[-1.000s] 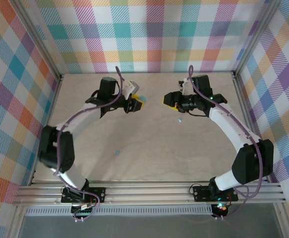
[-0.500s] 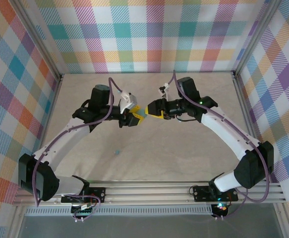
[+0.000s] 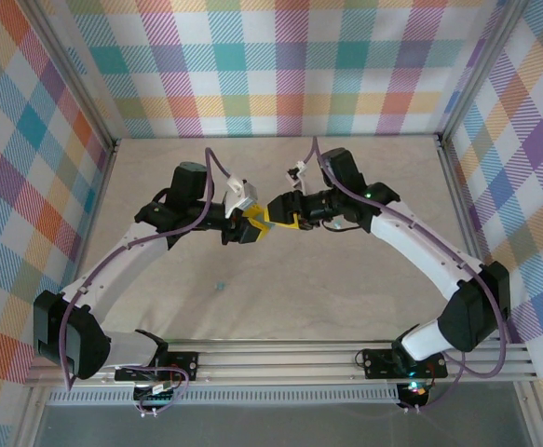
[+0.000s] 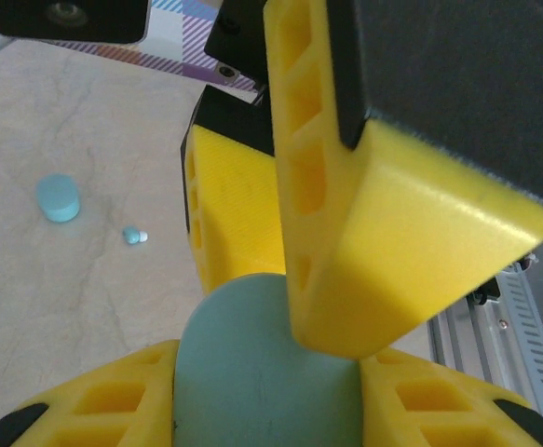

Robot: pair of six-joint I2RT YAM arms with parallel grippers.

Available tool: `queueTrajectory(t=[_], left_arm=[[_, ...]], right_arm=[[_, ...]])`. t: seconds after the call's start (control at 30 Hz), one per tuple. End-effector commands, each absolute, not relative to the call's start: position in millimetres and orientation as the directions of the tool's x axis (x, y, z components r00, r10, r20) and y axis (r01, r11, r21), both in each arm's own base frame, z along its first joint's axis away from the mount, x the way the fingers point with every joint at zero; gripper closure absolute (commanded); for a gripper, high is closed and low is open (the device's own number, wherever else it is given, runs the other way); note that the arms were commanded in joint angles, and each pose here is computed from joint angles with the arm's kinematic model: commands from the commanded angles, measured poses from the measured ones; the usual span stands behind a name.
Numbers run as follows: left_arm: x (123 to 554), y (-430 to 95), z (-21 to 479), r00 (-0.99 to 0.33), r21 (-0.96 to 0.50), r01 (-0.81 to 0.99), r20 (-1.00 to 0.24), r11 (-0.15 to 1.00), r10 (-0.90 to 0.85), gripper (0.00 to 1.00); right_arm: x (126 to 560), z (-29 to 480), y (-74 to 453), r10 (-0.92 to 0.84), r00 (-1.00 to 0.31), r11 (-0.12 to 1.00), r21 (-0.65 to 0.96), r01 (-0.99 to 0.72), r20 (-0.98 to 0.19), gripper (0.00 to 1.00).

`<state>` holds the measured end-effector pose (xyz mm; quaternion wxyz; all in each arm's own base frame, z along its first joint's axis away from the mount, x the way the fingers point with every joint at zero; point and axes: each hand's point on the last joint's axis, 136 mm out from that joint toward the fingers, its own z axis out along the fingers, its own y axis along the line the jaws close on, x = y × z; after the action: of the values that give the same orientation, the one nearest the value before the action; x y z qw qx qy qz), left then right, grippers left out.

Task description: Insert the wireless bluetooth earbuds into the charging case

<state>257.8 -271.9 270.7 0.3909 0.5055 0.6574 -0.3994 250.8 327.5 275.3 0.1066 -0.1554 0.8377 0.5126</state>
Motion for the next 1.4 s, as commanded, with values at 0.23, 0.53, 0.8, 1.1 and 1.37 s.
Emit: queueTrajectory(t=[0.23,0.53,0.8,1.1,1.37], left_arm=[[255.5,-270.4,284.2,-0.168,-0.104,0.972,-0.934,0.212,0.314,0.70],[270.5,-257.3,296.0,-0.133,-0.039,0.923,-0.967,0.384,0.220,0.44],[266.5,-240.3,318.0,-0.107,-0.059,0.900,-0.990,0.431,0.087,0.21],[257.1,-246.9,332.4,-0.119,-0.133,0.946,-0.991,0.297,-0.067,0.25],[258.5,-258.1,343.9,-0.021,-0.042,0.959,-0.997,0.279,-0.079,0.25]], right_arm=[[256.0,267.5,342.0,-0.141,-0.951,0.413,0.857,-0.309,-0.276,0.55],[264.0,278.3,351.0,-0.086,-0.958,0.340,0.895,-0.288,-0.275,0.86],[276.5,292.9,326.6,0.045,-0.959,0.312,0.916,-0.252,-0.279,0.89],[278.1,321.6,313.3,0.133,-0.956,0.188,0.954,-0.233,-0.260,0.90],[269.6,346.8,312.4,0.135,-0.961,0.104,0.968,-0.229,-0.242,0.90]])
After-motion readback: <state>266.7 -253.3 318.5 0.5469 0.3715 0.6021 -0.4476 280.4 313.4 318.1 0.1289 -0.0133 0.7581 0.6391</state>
